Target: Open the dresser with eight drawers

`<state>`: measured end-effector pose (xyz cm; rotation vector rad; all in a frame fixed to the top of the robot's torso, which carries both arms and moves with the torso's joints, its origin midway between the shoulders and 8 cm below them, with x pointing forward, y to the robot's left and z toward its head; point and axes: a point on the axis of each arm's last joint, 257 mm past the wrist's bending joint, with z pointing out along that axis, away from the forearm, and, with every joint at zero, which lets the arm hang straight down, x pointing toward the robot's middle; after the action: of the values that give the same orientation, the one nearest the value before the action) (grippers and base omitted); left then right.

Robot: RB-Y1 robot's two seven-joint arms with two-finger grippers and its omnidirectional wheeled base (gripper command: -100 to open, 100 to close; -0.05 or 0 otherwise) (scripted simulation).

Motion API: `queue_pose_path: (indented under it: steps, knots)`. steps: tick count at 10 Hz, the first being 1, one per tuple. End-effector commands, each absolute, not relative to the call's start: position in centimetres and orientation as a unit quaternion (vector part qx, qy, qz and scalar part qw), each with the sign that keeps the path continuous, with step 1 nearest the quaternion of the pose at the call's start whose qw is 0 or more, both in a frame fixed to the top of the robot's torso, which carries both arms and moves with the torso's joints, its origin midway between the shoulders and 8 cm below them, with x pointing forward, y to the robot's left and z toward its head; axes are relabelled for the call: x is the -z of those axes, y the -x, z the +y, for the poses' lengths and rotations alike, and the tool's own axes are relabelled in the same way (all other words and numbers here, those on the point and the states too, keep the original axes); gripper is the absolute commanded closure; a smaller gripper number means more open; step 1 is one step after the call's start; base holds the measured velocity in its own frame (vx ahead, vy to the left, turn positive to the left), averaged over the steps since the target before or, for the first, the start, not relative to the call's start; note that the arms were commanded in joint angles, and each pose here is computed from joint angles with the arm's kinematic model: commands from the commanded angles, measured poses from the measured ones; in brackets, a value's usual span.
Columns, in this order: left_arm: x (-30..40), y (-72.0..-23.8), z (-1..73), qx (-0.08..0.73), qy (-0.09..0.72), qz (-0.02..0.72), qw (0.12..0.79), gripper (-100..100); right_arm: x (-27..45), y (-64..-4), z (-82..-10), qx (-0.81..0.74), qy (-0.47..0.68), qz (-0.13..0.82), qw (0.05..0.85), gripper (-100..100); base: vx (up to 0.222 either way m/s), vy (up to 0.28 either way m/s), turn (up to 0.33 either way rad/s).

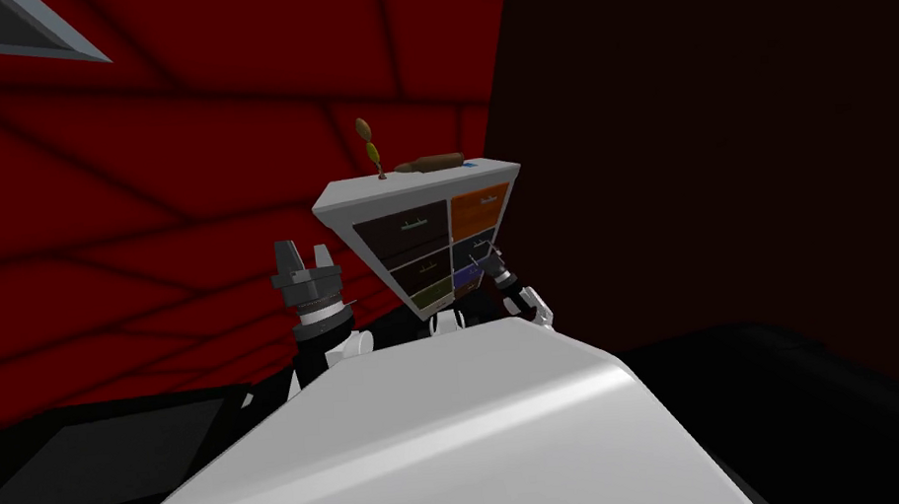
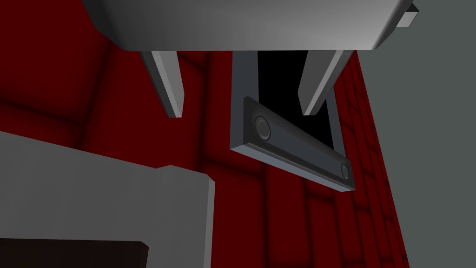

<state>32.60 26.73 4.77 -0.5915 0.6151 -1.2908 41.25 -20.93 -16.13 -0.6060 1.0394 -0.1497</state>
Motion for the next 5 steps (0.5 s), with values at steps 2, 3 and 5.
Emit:
queue_pose_path:
  steps: [2,3,5]
  knots:
    - [-4.8,-32.6,26.7,0.583,0.267,0.278,0.715,0,18.7,-41.5,-19.8,0.109,0.339,0.479,0.803,-100,0.008,0.066,-0.084]
    - [-4.8,-32.6,26.7,0.583,0.267,0.278,0.715,0,18.7,-41.5,-19.8,0.121,0.347,0.473,0.801,-100,0.01,0.065,-0.064]
    - [-4.8,-32.6,26.7,0.583,0.267,0.278,0.715,0,19.9,-41.6,-19.3,0.142,0.374,0.465,0.79,-100,0.005,0.069,-0.075]
